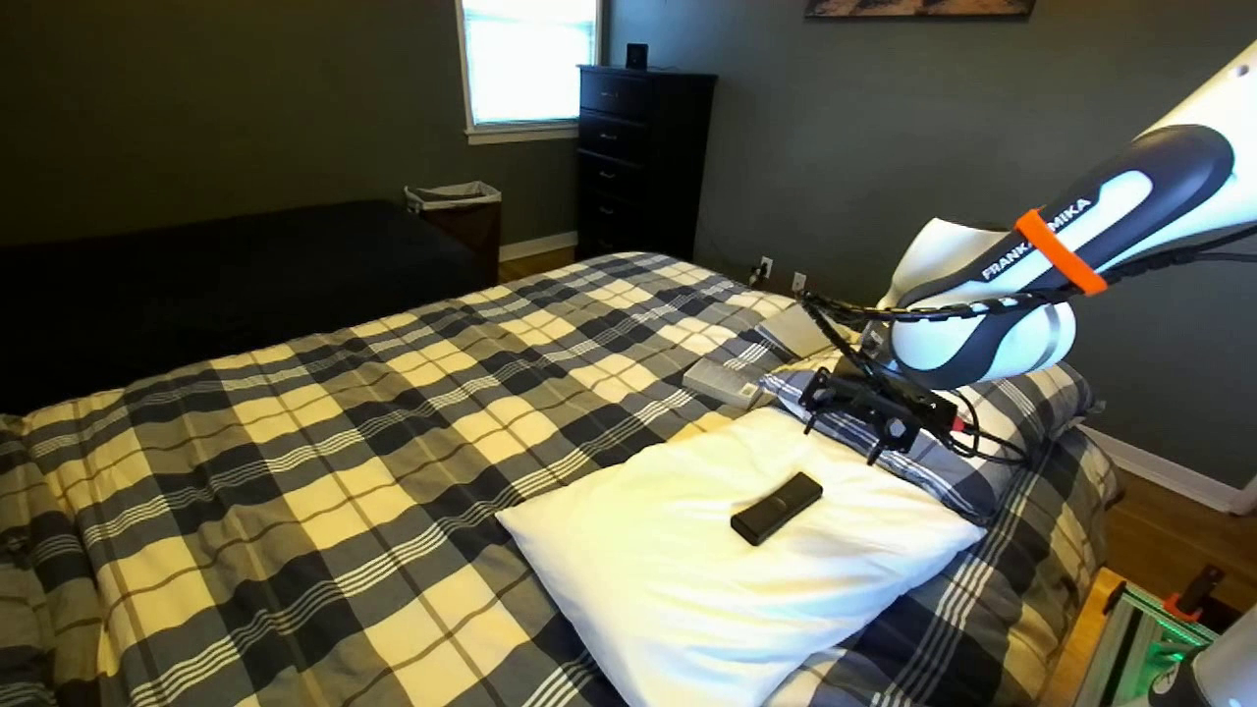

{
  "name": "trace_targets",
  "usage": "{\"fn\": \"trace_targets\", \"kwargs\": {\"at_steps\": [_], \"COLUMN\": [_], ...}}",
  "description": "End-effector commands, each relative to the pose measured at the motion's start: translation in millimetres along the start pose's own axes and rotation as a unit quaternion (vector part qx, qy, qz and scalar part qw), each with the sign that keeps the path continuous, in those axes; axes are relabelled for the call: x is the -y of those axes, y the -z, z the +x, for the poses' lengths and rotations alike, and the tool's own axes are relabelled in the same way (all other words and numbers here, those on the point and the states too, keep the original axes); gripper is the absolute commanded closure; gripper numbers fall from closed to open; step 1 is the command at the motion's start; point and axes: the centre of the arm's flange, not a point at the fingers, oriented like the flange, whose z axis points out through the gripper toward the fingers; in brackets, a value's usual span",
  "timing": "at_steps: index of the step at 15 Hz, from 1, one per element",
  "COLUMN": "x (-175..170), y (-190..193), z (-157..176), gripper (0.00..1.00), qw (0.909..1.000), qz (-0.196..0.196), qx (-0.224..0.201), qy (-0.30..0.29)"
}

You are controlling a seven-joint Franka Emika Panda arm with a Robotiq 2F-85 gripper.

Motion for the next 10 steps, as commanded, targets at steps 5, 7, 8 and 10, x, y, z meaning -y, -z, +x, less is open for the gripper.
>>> {"fn": "trace_targets", "kwargs": {"at_steps": [5, 7, 8, 10], "x": [16.3, 20.4, 22.7, 26.8], "y": [-68.6, -80.4, -85.9, -96.5], "z": [-8.9, -6.7, -5.9, -4.3], "gripper": [0.00, 0.00, 0.00, 0.00], "qw": [0.9990, 0.9991, 0.9990, 0.9978], "qz": [-0.038, -0.030, -0.027, -0.032], "qx": [0.016, 0.014, 0.016, 0.020], "qy": [-0.015, -0.026, -0.033, -0.055]}}
